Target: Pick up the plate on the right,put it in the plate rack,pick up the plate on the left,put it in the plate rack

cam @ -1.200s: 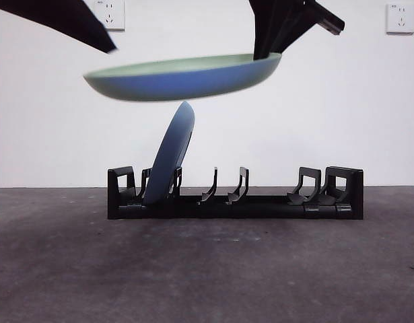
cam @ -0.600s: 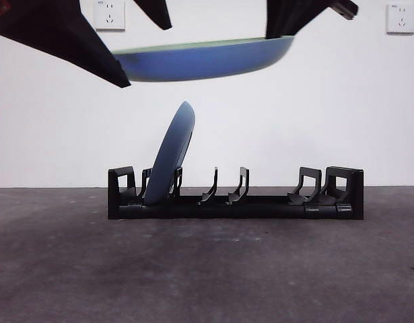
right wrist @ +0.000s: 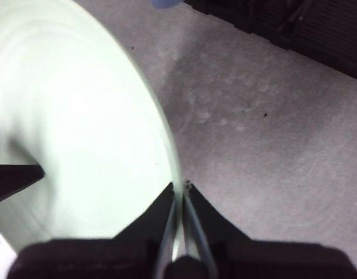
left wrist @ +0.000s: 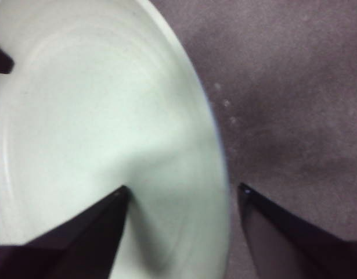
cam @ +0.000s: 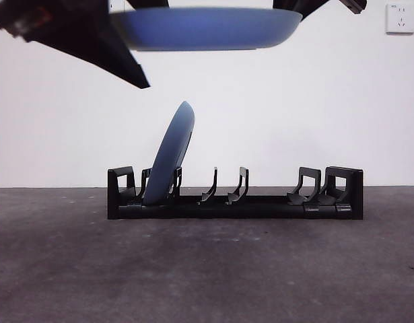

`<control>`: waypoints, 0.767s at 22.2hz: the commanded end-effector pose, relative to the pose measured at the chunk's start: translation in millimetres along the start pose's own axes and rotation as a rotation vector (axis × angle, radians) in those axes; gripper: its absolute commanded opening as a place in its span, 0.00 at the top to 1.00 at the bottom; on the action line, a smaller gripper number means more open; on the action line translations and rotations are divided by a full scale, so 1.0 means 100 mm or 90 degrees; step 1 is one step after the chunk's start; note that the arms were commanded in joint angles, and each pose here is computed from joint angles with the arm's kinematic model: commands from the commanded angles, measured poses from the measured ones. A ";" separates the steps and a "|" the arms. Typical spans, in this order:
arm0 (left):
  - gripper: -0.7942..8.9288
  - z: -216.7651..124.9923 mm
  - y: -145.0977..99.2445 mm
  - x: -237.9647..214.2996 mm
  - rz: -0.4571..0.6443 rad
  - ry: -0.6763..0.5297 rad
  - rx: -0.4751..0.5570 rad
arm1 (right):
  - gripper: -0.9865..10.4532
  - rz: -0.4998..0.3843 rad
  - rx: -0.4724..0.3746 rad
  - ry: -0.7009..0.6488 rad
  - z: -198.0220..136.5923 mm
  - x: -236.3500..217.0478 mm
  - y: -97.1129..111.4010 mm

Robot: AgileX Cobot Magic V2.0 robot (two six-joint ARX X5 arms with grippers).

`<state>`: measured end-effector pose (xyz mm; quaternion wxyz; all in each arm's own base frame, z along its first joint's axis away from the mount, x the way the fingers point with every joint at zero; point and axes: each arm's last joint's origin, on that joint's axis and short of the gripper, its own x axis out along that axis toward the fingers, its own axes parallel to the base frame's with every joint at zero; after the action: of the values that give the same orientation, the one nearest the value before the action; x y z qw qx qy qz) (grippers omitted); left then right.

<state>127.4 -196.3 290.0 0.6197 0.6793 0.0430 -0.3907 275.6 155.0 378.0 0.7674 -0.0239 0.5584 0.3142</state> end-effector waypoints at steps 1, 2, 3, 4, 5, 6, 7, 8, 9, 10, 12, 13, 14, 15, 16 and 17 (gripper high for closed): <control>0.77 0.01 -0.01 0.05 -0.006 0.008 0.003 | 0.93 0.010 -0.007 -0.002 -0.01 -0.01 0.01; 0.86 0.01 -0.01 0.05 -0.007 0.008 0.002 | 0.93 0.010 -0.007 -0.001 -0.01 -0.01 0.01; 0.94 0.01 -0.01 0.05 -0.006 0.008 0.002 | 0.93 0.010 -0.007 -0.001 -0.01 -0.01 0.01; 0.92 0.01 -0.01 0.05 -0.006 0.008 -0.002 | 0.93 0.010 -0.007 -0.002 -0.01 -0.01 0.01; 0.93 0.01 -0.01 0.05 -0.006 0.007 -0.003 | 0.93 0.010 -0.007 -0.002 0.00 -0.01 0.01; 0.93 0.01 -0.01 0.05 -0.007 0.008 -0.003 | 0.93 0.009 -0.007 -0.003 0.00 -0.01 0.01; 0.93 0.01 -0.02 0.05 -0.008 0.008 -0.003 | 0.93 0.009 -0.008 -0.003 0.00 -0.01 0.01; 0.93 0.01 -0.02 0.05 -0.009 0.008 -0.003 | 0.93 0.009 -0.008 -0.004 0.00 -0.01 0.01; 0.93 0.01 -0.02 0.05 -0.011 0.009 -0.002 | 0.93 0.009 -0.008 -0.005 0.00 -0.01 0.01; 0.93 0.01 -0.03 0.05 -0.013 0.008 0.000 | 0.93 0.009 -0.008 -0.007 0.00 -0.01 0.01; 0.93 0.02 -0.03 0.04 -0.015 0.006 0.003 | 0.93 0.009 -0.009 -0.009 0.01 -0.01 0.01; 0.93 0.03 -0.04 0.04 -0.016 0.003 0.003 | 0.93 0.009 -0.010 -0.012 0.01 -0.01 0.01; 0.93 0.03 -0.04 0.04 -0.016 0.002 0.001 | 0.92 0.009 -0.010 -0.014 0.01 -0.01 0.01; 0.93 0.04 -0.04 0.04 -0.016 0.000 0.000 | 0.92 0.009 -0.011 -0.015 0.02 -0.01 0.01; 0.93 0.04 -0.04 0.03 -0.016 -0.001 -0.001 | 0.92 0.010 -0.012 -0.017 0.02 -0.01 0.01; 0.93 0.05 -0.04 0.03 -0.016 -0.002 -0.002 | 0.92 0.010 -0.012 -0.018 0.02 -0.01 0.01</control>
<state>125.5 -199.1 291.0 0.6225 0.6793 0.0406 -0.3865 278.9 151.2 378.0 0.7774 -0.0224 0.5560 0.2932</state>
